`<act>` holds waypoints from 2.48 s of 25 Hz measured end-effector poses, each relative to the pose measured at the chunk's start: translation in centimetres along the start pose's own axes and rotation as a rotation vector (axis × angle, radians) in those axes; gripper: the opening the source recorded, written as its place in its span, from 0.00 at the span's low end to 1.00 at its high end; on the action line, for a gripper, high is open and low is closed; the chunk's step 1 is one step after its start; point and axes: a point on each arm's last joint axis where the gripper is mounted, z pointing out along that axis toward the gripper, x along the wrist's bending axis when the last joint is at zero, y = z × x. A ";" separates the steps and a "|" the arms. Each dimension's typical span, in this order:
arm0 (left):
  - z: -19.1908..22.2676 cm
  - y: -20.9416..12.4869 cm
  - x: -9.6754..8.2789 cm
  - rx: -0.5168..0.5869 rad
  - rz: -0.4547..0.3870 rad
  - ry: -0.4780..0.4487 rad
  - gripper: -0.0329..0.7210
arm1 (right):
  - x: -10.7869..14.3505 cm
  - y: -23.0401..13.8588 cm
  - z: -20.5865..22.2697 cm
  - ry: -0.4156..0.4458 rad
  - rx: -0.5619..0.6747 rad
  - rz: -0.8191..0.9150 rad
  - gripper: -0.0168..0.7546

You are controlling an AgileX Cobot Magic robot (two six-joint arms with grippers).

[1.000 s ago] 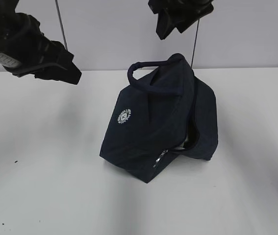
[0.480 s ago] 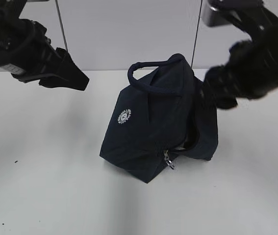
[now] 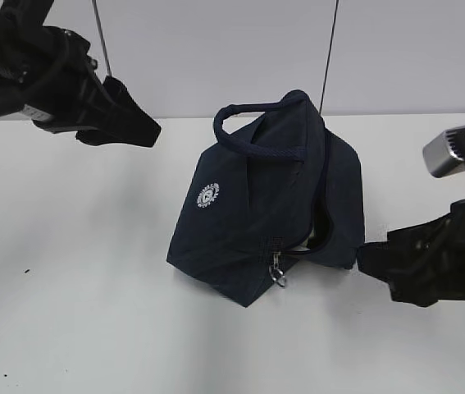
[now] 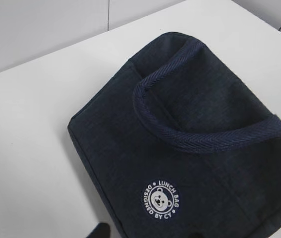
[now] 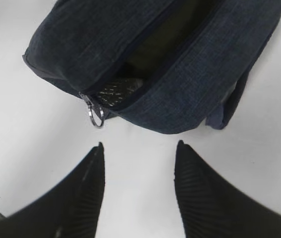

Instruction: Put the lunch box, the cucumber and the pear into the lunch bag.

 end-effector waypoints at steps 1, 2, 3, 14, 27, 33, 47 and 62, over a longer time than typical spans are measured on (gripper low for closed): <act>0.2 0.0 0.0 0.003 -0.002 -0.003 0.44 | 0.0 0.0 0.3 0.008 0.000 0.001 0.50; 0.3 -0.1 0.0 0.005 -0.008 -0.006 0.44 | 0.0 0.0 0.7 0.014 0.002 -0.013 0.50; 0.6 -0.2 0.1 0.011 -0.010 -0.007 0.44 | 0.0 0.0 1.1 0.023 0.000 0.000 0.50; 1.1 -0.2 0.2 0.011 -0.013 -0.016 0.44 | 0.3 -2.4 6.3 0.208 0.073 -0.062 0.36; 1.1 -0.2 0.2 0.012 -0.013 -0.016 0.43 | 0.7 -3.3 7.9 0.292 0.125 -0.050 0.32; 1.1 -0.2 0.2 0.012 -0.013 -0.016 0.40 | 0.7 -3.3 7.9 0.294 0.124 -0.050 0.32; 1.1 -0.2 0.2 0.011 -0.013 -0.015 0.36 | 1.5 -3.1 7.6 0.379 0.120 0.020 0.32; 1.2 -0.2 0.2 0.014 -0.015 -0.016 0.36 | 0.6 -1.8 3.9 0.148 0.176 -0.099 0.32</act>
